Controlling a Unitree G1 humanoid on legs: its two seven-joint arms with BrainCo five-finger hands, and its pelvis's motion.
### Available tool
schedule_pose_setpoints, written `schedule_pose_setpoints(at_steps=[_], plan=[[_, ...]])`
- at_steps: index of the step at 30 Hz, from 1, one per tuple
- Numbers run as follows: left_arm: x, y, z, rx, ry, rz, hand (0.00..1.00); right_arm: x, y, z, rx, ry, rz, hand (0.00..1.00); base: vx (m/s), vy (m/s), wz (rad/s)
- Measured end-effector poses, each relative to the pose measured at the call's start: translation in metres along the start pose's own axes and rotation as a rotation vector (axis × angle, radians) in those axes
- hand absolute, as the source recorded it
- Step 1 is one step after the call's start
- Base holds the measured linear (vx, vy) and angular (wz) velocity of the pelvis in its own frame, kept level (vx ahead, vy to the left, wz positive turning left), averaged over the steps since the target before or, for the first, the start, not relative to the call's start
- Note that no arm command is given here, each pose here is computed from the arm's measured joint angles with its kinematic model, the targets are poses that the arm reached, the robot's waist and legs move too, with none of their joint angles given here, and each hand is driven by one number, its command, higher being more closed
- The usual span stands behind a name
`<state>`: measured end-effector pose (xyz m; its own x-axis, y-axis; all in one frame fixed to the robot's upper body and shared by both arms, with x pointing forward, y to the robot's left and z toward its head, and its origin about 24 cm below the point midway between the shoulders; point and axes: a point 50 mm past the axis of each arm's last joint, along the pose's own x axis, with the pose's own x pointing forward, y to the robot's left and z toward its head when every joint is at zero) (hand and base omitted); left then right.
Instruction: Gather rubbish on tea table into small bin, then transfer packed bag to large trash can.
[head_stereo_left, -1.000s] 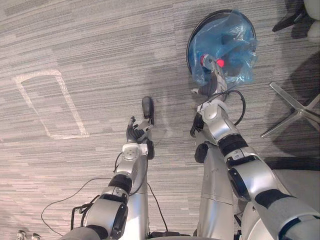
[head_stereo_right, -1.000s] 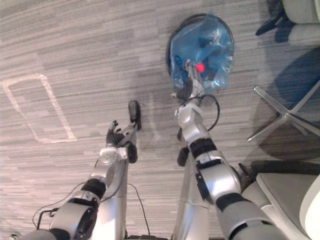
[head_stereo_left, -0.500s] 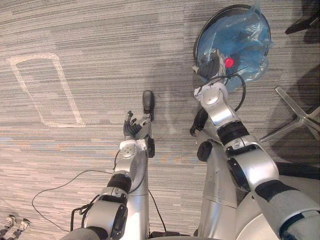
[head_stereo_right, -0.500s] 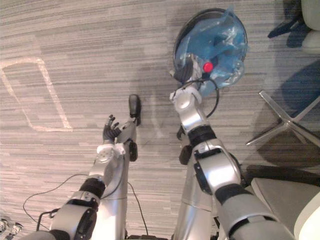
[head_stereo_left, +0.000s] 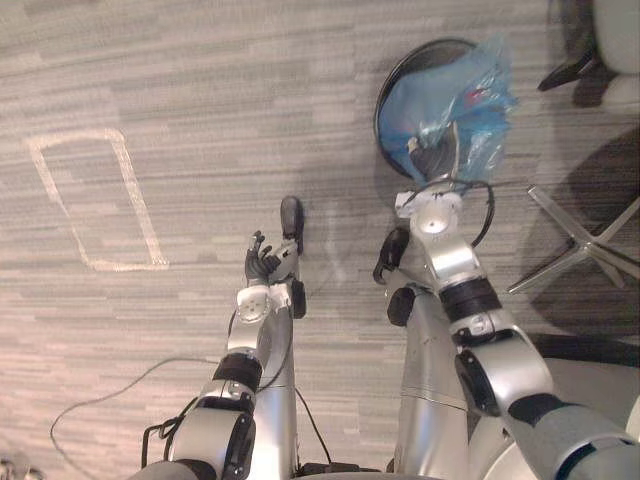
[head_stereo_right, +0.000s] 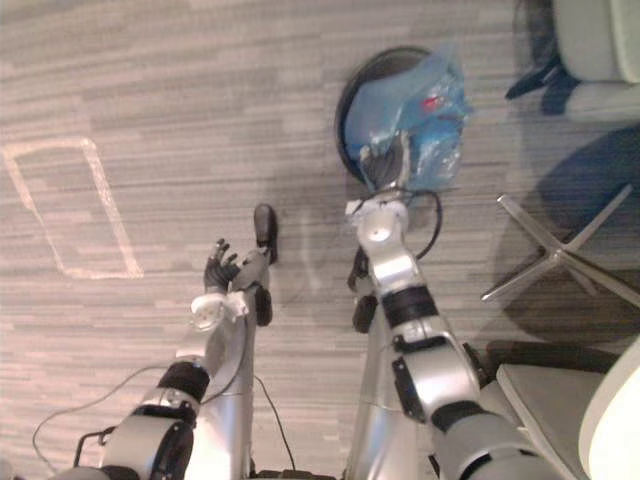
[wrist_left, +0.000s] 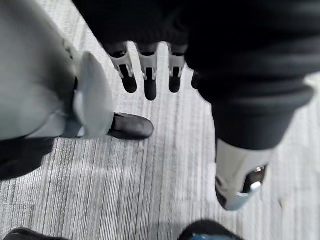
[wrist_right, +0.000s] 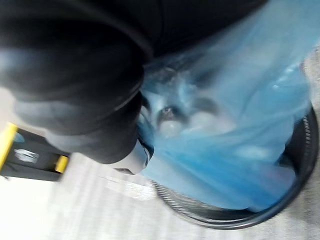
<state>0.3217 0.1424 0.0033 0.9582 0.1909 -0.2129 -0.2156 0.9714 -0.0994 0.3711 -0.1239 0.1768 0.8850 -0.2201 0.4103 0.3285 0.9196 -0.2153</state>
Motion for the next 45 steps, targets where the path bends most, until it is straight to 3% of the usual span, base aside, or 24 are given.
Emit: schedule_pose_setpoints(at_steps=[6,15,22,27,32,34,38,45], plan=[[-0.009,0.003,-0.019,0.053,0.054,-0.02,0.0,-0.028,0.003,-0.012,0.046,0.022,0.043,1.0,0.01,-0.002,-0.07],[-0.047,0.025,-0.086,0.173,0.292,-0.02,0.0,-0.095,0.026,-0.042,0.091,0.121,0.241,1.0,0.11,0.004,-0.09],[-0.063,0.038,-0.115,0.301,0.422,-0.054,0.0,-0.114,0.033,-0.058,0.086,0.186,0.346,1.0,0.13,0.007,-0.1],[-0.057,0.038,-0.104,0.343,0.36,-0.078,0.0,-0.131,0.035,-0.069,0.093,0.231,0.424,1.0,0.04,0.002,-0.13],[-0.049,0.031,-0.06,0.354,0.133,-0.138,0.0,-0.142,0.036,-0.075,0.085,0.242,0.537,1.0,-0.03,0.019,-0.16],[-0.063,0.04,-0.037,0.349,-0.016,-0.169,0.0,-0.145,0.029,-0.076,0.087,0.238,0.562,1.0,-0.05,0.021,-0.07],[-0.084,0.05,-0.036,0.368,-0.043,-0.231,0.0,-0.147,0.011,-0.075,0.098,0.203,0.588,1.0,-0.04,0.015,-0.02],[-0.089,0.016,-0.005,0.444,-0.227,-0.423,0.0,-0.146,0.011,-0.059,0.219,0.159,0.678,1.0,-0.02,0.006,-0.14]])
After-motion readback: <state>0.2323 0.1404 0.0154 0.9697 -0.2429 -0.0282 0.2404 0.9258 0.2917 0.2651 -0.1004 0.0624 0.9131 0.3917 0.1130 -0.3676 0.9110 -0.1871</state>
